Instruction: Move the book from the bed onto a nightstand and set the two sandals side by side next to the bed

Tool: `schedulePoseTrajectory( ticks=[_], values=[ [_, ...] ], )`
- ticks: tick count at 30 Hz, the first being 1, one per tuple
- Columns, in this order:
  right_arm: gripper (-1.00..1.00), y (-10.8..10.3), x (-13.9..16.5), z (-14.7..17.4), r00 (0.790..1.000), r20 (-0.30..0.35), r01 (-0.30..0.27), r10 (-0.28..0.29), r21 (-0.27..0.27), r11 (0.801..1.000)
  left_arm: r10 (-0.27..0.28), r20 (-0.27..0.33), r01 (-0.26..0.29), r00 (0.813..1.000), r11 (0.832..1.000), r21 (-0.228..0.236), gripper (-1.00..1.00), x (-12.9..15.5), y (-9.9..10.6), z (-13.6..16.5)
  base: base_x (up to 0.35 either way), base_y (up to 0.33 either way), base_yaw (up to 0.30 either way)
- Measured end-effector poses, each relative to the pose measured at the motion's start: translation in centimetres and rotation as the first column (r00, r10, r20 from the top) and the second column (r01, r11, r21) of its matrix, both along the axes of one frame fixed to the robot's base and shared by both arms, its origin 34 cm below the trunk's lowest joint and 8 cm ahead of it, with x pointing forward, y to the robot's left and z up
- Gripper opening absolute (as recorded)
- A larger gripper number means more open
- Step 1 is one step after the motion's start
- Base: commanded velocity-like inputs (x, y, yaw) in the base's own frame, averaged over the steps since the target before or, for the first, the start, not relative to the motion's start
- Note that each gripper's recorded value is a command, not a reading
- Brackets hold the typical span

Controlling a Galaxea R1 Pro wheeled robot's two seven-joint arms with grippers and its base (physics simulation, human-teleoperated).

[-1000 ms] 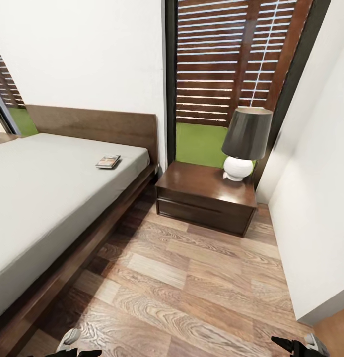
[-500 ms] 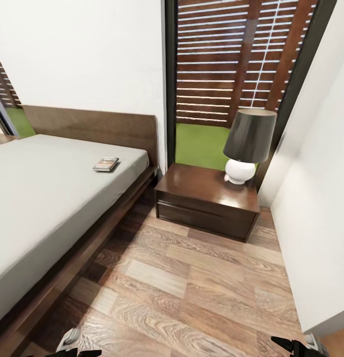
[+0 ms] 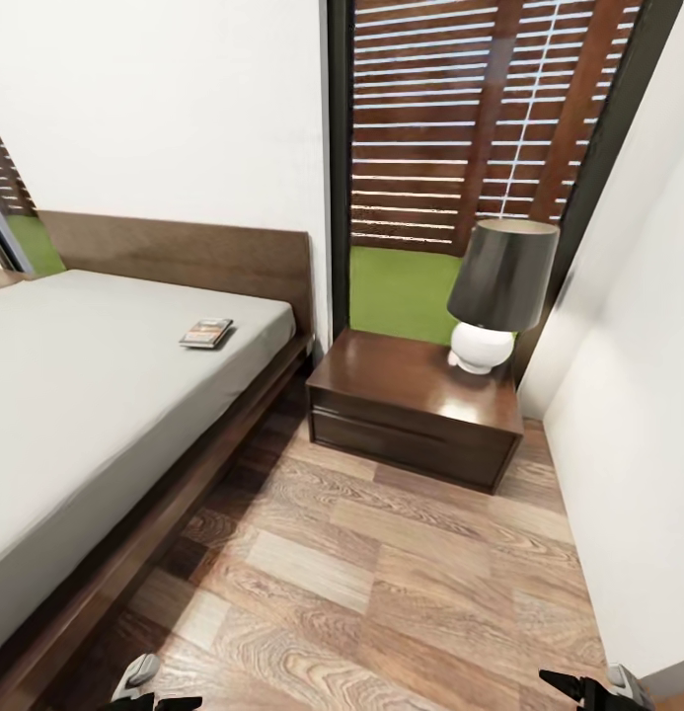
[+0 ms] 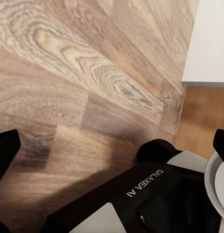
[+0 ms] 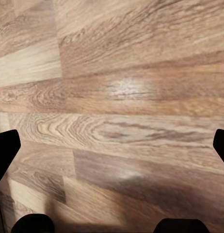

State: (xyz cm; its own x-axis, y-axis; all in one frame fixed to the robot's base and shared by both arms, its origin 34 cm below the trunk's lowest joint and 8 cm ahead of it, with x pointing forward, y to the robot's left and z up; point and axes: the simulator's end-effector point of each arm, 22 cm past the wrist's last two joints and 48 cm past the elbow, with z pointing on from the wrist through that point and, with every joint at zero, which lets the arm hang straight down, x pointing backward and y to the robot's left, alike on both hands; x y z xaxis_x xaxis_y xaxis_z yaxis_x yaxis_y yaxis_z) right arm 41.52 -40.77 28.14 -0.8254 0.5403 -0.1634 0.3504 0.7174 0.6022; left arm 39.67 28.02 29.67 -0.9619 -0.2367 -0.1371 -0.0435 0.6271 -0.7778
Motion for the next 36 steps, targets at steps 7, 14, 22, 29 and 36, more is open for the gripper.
schedulePoseTrajectory(
  ticks=[7,14,22,29,36],
  values=[
    [1.0,-0.01,0.01,0.0,1.0,0.0,0.0,0.0,0.0,1.0,-0.001,0.0,0.001,1.0,1.0,0.0,1.0,-0.01,0.0,0.0,0.133,0.0,0.0],
    [1.0,-0.03,0.0,-0.01,1.0,0.0,0.0,0.0,-0.002,1.0,-0.001,0.0,0.001,1.0,1.0,0.0,1.0,-0.02,0.0,-0.01,0.133,0.0,0.001],
    [1.0,-0.01,0.04,-0.01,1.0,0.001,-0.001,0.001,-0.002,1.0,-0.001,0.0,0.001,1.0,1.0,0.0,1.0,-0.01,0.0,0.0,0.133,0.0,0.026],
    [1.0,0.06,0.05,-0.02,1.0,0.002,0.0,0.0,-0.001,1.0,0.0,0.001,0.0,1.0,1.0,0.0,1.0,0.01,0.06,0.04,0.133,0.0,0.009],
    [1.0,0.07,0.07,-0.01,1.0,0.002,-0.001,0.001,-0.001,1.0,0.0,0.002,0.0,1.0,1.0,-0.001,1.0,0.02,0.07,0.05,0.133,0.0,0.002]
  ],
)
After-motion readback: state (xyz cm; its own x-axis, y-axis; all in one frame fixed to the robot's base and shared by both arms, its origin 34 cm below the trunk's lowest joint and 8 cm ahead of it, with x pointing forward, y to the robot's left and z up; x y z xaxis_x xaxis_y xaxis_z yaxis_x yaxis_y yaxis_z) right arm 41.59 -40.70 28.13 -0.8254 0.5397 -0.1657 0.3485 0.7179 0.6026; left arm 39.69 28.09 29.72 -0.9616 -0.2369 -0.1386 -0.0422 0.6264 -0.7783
